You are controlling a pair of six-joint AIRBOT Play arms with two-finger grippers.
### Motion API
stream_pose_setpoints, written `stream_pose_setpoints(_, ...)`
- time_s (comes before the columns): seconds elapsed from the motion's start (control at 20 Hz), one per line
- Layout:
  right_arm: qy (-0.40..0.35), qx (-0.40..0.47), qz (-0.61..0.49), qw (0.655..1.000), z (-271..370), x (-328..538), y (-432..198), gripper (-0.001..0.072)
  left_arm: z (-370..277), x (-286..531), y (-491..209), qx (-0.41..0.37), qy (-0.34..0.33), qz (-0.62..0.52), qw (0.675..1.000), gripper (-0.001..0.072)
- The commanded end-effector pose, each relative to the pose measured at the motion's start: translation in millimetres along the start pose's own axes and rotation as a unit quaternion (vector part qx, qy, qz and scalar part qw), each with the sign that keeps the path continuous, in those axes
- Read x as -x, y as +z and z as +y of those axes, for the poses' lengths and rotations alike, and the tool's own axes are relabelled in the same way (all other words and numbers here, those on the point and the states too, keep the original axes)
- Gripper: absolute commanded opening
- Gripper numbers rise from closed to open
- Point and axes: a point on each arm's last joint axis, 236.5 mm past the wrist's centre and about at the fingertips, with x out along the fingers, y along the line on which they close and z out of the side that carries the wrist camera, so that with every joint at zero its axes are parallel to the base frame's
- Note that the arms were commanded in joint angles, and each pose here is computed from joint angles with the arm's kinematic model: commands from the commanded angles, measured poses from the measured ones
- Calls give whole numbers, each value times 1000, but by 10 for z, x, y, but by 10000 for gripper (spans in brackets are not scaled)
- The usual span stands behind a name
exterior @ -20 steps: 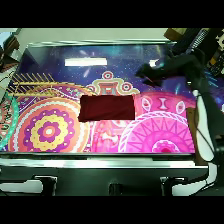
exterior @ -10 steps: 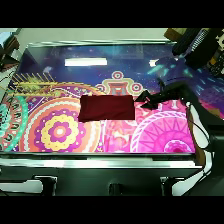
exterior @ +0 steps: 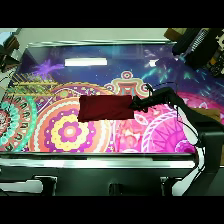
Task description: Fold the clothes and pants, and hang the long-sleeved shirts on hangers.
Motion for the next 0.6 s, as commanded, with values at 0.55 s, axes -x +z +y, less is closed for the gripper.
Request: stream_pose_setpoints(0.55,46,-91,-385,917,79,2855,1685,29,-3,-4,-3,0,0,1,1000,15)
